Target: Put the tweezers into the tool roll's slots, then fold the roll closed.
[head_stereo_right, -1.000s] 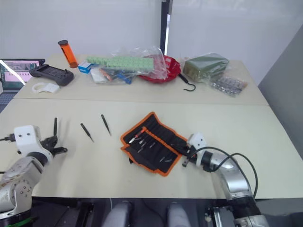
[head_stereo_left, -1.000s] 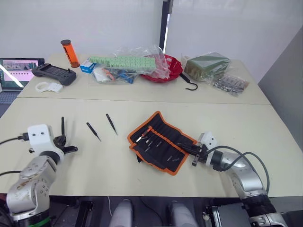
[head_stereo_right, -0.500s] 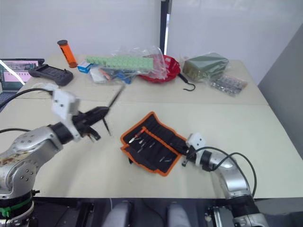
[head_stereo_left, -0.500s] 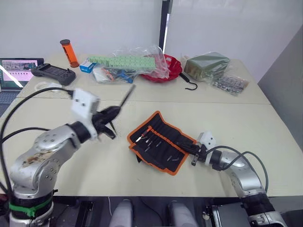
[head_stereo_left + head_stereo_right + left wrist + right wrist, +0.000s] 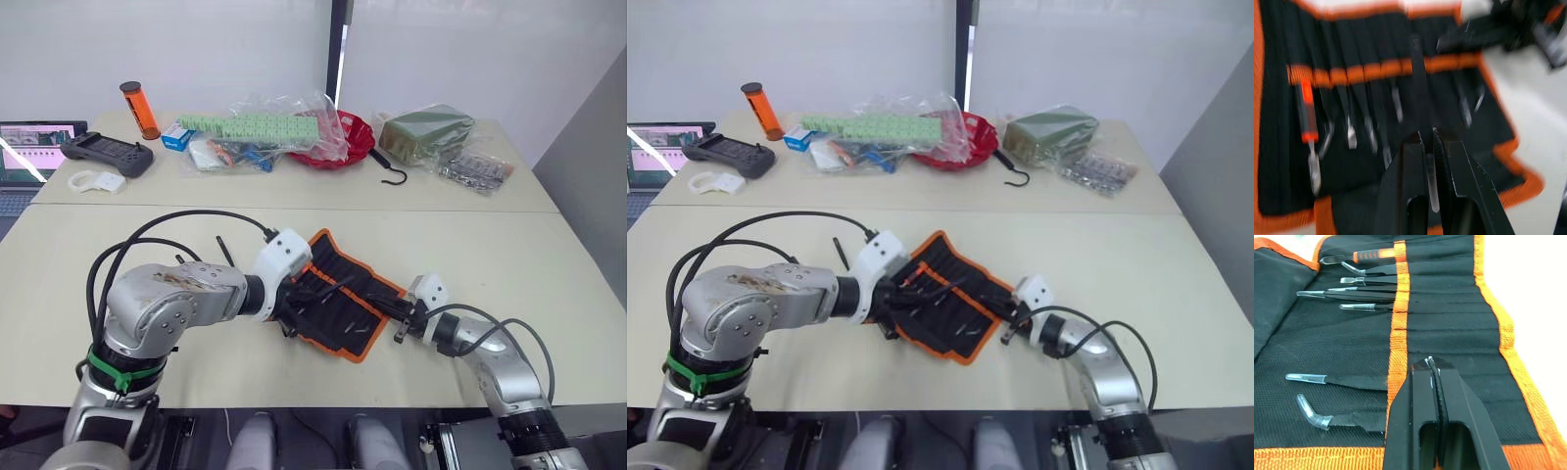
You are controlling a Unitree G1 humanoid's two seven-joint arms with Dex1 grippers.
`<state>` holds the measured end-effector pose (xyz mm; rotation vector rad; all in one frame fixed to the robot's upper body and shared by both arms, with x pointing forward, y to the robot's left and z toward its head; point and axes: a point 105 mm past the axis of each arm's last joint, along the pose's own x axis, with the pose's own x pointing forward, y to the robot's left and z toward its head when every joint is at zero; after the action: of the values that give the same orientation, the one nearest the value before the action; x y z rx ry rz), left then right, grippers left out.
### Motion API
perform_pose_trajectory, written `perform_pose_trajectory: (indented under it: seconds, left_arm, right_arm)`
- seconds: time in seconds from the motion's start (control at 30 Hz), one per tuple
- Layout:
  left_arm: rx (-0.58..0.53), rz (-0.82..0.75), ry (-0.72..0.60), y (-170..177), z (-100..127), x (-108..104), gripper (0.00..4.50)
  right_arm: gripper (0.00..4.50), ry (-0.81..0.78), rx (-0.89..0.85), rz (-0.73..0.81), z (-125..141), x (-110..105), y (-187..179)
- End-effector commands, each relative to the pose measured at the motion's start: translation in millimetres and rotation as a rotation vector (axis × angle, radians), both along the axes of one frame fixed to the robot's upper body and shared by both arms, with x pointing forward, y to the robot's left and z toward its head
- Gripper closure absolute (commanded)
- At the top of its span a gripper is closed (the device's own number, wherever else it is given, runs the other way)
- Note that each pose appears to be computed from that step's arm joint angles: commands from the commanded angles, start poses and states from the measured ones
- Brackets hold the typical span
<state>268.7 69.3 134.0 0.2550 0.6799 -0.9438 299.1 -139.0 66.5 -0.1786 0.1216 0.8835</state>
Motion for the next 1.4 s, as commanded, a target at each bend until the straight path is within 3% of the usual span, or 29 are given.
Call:
perform_pose_trajectory:
  seconds: [0.03, 0.47, 1.07, 1.4]
  left_arm:
    - [0.036, 0.008, 0.000, 0, -2, 0, 4.49]
    - [0.048, 0.039, 0.015, -3, -14, -2, 4.49]
    - [-0.030, 0.102, -0.028, -42, -23, 18, 4.49]
    - [-0.014, 0.088, -0.116, -53, -24, 35, 4.49]
  right_arm:
    - [4.50, 0.055, -0.015, -0.027, -11, -3, -5]
    - [4.50, 0.071, -0.027, -0.019, -15, -7, -2]
    - [4.50, 0.089, -0.028, 0.016, -15, -12, 7]
    - [4.50, 0.092, -0.030, 0.019, -16, -16, 11]
